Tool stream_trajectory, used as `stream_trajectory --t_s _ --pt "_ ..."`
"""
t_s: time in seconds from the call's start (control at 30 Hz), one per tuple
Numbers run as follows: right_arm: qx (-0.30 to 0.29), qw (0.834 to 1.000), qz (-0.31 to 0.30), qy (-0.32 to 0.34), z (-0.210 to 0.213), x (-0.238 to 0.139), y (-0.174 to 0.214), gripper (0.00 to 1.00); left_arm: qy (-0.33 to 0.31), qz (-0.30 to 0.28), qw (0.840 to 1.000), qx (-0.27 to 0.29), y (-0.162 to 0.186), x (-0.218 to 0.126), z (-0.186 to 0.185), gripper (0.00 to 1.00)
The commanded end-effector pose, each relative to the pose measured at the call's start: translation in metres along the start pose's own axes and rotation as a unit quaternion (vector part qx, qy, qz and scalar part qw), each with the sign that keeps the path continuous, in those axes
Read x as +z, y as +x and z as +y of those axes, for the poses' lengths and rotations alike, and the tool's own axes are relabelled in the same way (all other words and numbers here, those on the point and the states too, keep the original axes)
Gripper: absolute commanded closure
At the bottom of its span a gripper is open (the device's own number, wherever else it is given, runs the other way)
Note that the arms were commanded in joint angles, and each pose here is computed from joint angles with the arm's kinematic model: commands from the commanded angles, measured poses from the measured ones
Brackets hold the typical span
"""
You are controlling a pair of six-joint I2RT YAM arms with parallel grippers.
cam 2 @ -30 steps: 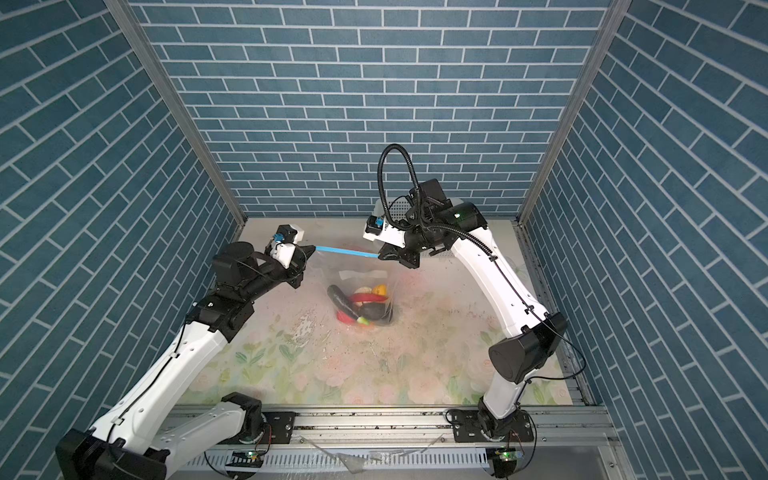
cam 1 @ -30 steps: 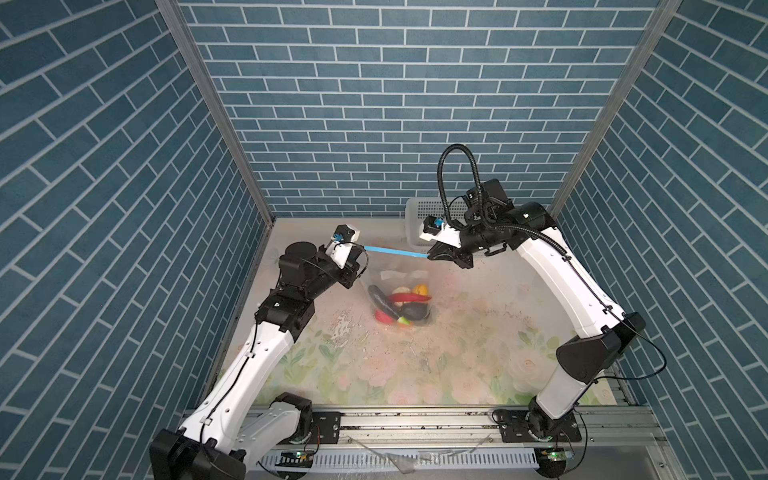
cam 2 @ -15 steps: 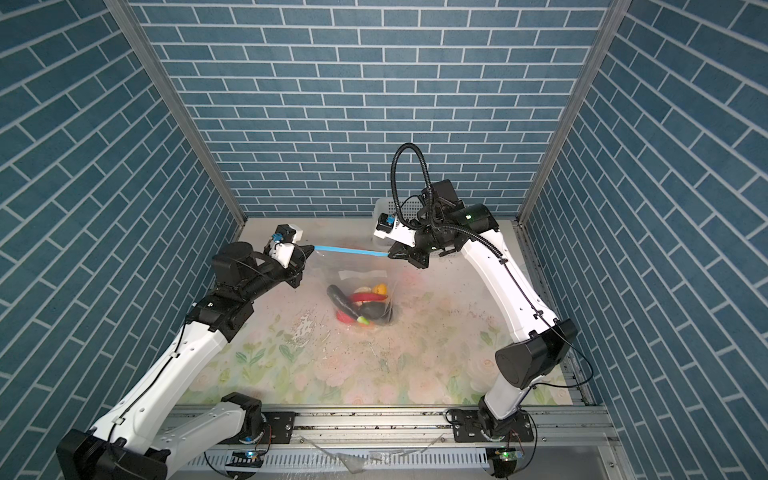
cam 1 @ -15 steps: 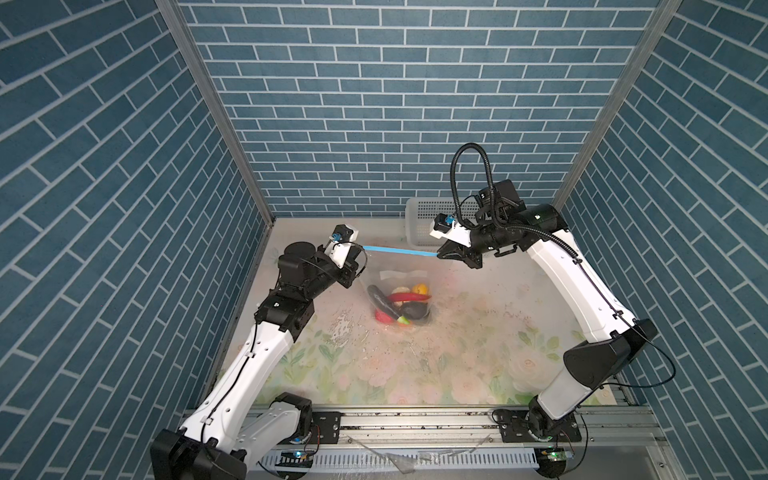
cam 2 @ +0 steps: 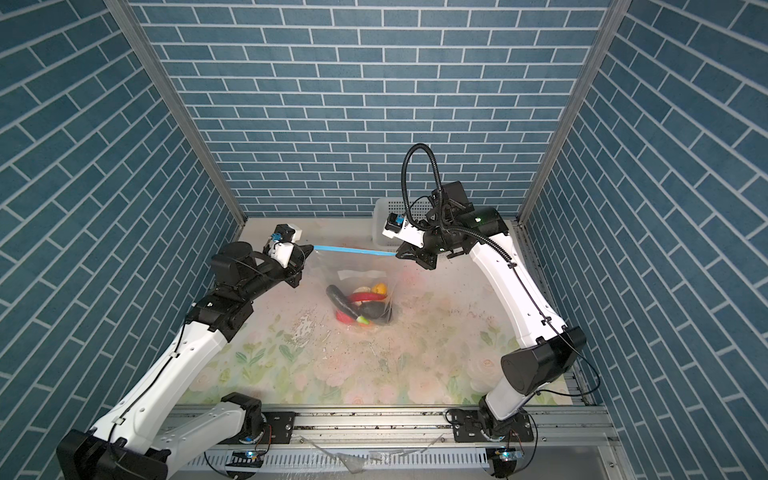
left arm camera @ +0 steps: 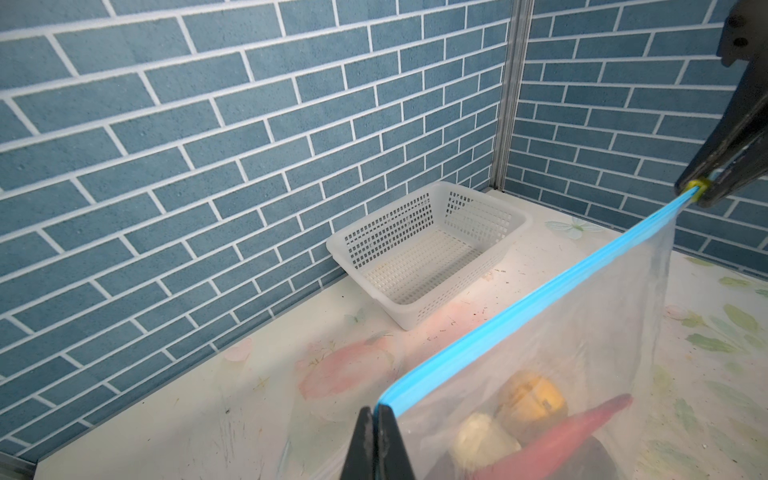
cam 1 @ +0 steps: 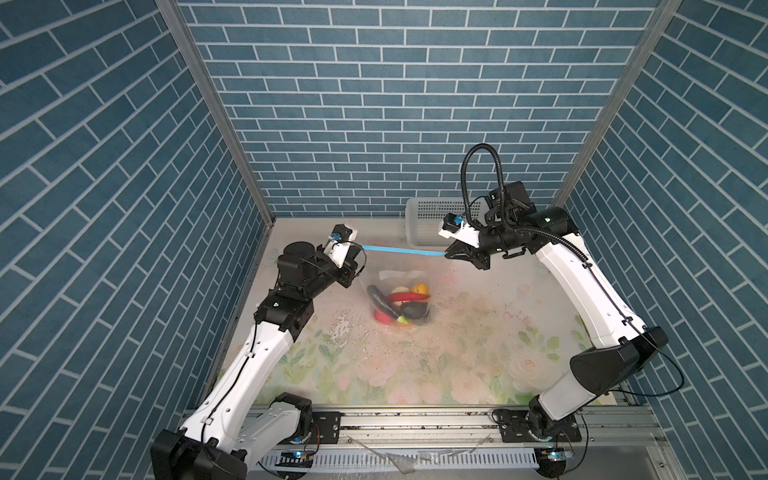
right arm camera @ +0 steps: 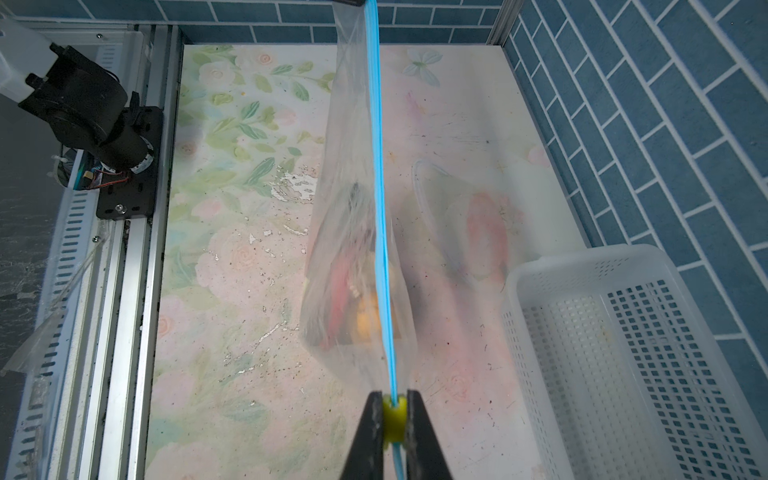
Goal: Place the food in the zip-top bag and seal the zipper
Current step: 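Open the right gripper at the zipper end and lift it away from the bag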
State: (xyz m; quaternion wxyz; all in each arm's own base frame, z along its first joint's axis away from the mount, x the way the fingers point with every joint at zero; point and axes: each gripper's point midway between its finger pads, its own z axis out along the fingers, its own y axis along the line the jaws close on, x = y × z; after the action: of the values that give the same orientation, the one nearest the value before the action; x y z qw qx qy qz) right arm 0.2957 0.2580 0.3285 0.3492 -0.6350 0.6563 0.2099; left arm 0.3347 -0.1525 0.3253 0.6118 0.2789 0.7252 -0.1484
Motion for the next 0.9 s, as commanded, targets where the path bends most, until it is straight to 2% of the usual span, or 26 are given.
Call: stream_trajectory --t_s 0.0,0.27,0.43,0.7,0.8,0.87 --pt "0.017 1.000 0.014 0.011 0.003 -0.012 0.011 0.94 -0.043 -0.002 0.999 0.000 -0.001 -0.006 0.019 1.00" --pt "0.019 1.000 0.013 0.016 0.003 -0.015 0.014 0.94 -0.036 -0.002 0.999 -0.002 -0.002 -0.005 0.017 1.00" --pt "0.037 0.999 0.000 0.013 0.003 -0.016 0.008 0.92 0.013 -0.006 1.000 0.007 -0.005 -0.003 0.001 1.00" --pt "0.029 0.999 -0.011 -0.027 0.019 -0.006 -0.011 0.70 0.126 -0.053 0.991 0.012 -0.034 -0.011 -0.037 1.00" --pt "0.015 0.999 -0.009 -0.041 0.022 0.003 -0.021 0.58 0.145 -0.063 0.987 0.016 -0.042 -0.013 -0.045 1.00" --pt "0.007 0.999 -0.006 -0.052 0.023 0.011 -0.027 0.55 0.147 -0.067 0.987 0.017 -0.045 -0.014 -0.046 1.00"
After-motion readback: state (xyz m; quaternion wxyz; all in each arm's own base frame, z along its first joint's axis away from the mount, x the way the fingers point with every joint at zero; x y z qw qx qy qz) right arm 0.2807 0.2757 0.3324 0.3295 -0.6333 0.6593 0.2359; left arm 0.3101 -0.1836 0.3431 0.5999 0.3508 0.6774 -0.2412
